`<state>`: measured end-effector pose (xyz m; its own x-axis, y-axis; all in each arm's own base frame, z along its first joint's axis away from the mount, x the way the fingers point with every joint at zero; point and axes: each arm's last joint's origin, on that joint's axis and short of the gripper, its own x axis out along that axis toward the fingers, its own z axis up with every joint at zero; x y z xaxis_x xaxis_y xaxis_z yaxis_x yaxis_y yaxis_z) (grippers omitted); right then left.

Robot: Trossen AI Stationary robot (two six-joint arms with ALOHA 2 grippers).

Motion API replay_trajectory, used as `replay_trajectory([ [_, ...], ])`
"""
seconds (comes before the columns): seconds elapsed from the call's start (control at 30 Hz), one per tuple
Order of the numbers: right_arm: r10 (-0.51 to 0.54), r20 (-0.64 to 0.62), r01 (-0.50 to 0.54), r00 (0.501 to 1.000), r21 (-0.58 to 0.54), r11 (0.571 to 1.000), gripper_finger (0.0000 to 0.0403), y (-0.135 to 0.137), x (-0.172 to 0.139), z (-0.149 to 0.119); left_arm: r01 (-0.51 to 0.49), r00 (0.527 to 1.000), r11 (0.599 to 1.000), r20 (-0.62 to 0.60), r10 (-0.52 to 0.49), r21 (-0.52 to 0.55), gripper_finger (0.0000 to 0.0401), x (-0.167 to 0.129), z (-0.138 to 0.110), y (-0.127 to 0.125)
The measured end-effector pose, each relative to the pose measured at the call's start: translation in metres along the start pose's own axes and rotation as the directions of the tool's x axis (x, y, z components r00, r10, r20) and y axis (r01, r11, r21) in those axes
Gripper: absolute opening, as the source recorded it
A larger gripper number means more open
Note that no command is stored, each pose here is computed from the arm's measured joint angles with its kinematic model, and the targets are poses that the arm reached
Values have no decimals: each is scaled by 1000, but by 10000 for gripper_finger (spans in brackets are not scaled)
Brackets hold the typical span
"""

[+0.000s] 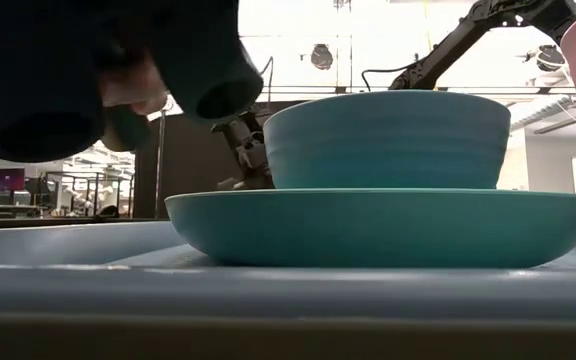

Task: Set up tray
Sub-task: Adjust the blue serving tray

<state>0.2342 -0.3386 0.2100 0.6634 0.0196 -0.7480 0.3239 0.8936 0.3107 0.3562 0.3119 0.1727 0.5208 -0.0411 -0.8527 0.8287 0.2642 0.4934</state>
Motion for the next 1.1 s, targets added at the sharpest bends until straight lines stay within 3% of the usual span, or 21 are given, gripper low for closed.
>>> replay_trajectory([
  [0.63,17,1,-17,1000,-14,1000,0,1,1,-1,-43,997,999,70,41,29,3,15,35,17],
  [1.1,48,18,-48,999,-18,999,0,1,1,0,-16,997,998,81,11,55,3,35,57,21],
])
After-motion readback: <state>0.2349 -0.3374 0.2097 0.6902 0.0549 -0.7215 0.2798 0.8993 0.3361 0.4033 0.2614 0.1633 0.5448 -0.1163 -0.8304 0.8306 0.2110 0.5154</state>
